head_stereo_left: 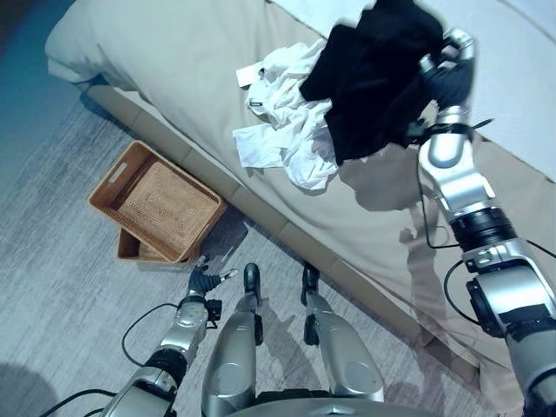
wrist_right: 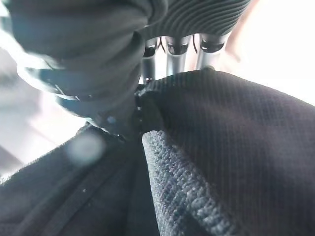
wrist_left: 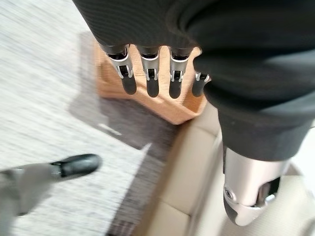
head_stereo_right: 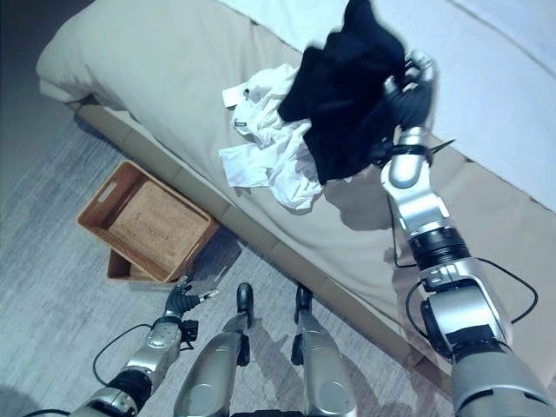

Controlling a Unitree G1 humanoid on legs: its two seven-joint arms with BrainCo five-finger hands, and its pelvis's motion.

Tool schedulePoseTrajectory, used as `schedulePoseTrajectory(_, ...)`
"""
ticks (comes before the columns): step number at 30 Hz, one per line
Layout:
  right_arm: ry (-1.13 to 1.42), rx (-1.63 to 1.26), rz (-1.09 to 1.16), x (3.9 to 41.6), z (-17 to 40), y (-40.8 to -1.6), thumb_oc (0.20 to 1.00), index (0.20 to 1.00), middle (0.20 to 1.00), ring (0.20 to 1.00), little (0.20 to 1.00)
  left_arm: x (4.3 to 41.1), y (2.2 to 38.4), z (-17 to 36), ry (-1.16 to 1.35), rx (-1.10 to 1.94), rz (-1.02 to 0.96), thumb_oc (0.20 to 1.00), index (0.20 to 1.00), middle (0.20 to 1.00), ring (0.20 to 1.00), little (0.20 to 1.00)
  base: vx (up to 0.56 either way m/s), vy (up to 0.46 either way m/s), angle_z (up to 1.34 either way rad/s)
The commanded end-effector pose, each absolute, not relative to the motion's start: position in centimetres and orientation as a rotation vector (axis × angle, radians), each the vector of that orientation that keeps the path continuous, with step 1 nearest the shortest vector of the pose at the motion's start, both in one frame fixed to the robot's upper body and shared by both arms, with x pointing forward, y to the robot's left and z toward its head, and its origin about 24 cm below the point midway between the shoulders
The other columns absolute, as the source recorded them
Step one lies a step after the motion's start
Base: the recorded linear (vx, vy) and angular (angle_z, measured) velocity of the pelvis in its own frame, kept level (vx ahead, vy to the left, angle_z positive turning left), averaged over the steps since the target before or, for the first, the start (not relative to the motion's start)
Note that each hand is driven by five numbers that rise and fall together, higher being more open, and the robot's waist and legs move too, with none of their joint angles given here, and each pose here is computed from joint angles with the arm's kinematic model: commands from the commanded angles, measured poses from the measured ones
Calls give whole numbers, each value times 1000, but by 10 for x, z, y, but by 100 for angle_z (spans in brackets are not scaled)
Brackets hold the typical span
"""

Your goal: Pick up clothes into the bucket

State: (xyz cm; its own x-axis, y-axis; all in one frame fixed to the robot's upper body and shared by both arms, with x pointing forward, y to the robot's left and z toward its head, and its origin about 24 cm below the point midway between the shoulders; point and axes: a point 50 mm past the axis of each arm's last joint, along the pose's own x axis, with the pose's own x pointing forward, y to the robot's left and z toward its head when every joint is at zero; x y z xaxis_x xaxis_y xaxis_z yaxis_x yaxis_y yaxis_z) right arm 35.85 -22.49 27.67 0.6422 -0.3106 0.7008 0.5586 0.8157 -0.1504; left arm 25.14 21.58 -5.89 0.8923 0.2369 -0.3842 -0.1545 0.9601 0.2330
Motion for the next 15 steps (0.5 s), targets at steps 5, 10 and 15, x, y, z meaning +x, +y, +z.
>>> schedulePoseTrajectory(5,-909,-388,-458,334,317,-234,200,200,200,200,200,261,196,-12,160,93,41,1000,1000,1000,1000,1000,42,-35,1)
schedulePoseTrajectory(10,-862,-406,-339,335,307,-228,200,200,200,200,200,277,175,47,-79,135,-151,1000,1000,1000,1000,1000,20,-24,0)
schedulePoseTrajectory(15,-765,-473,-109,336,286,-211,200,200,200,200,200,289,146,112,-318,197,-355,1000,1000,1000,1000,1000,38,-29,4)
